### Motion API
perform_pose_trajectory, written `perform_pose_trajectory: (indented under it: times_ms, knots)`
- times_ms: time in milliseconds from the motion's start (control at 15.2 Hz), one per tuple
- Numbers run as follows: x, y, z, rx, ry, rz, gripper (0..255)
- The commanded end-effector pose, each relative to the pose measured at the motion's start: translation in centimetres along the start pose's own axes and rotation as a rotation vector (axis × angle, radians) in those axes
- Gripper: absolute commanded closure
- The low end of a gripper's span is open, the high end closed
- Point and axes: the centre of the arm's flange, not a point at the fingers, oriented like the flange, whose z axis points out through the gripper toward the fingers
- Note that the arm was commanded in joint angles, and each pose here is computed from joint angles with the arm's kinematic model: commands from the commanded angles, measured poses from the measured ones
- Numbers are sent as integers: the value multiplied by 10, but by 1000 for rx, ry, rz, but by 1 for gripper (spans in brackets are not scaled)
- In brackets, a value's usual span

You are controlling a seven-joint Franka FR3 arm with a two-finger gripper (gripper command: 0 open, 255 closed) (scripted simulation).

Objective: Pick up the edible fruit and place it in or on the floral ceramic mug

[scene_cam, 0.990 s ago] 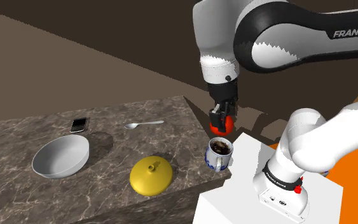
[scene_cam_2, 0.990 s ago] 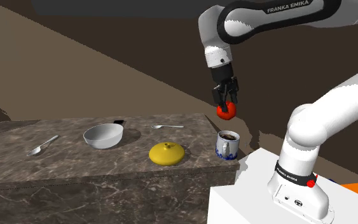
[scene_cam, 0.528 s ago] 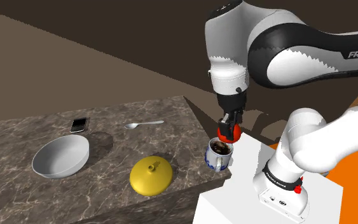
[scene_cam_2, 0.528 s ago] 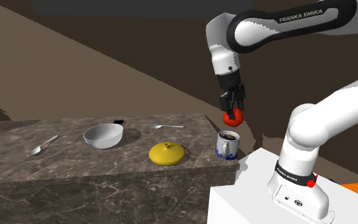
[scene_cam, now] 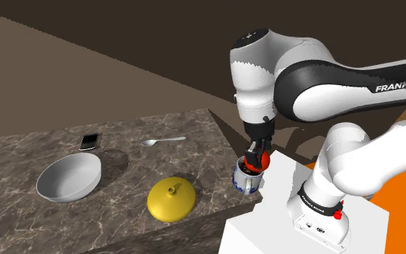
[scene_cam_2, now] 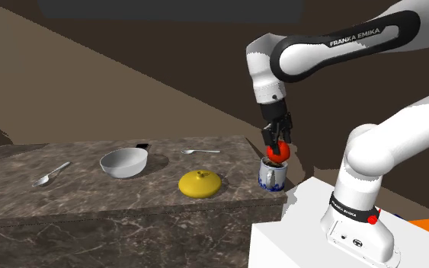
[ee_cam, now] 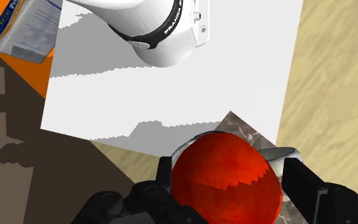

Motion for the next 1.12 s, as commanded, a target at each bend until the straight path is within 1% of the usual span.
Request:
perform_pose_trajectory:
  times_ms: [0, 132, 660, 726, 1056]
  knots:
    - [3, -2, 11, 0, 0, 0, 255]
    - [5, -4, 20, 0, 0, 0, 255]
    - [5, -4, 20, 0, 0, 0, 255]
    - [5, -4, 19, 0, 0, 0, 0]
    - [5, -4, 20, 0, 0, 0, 0]
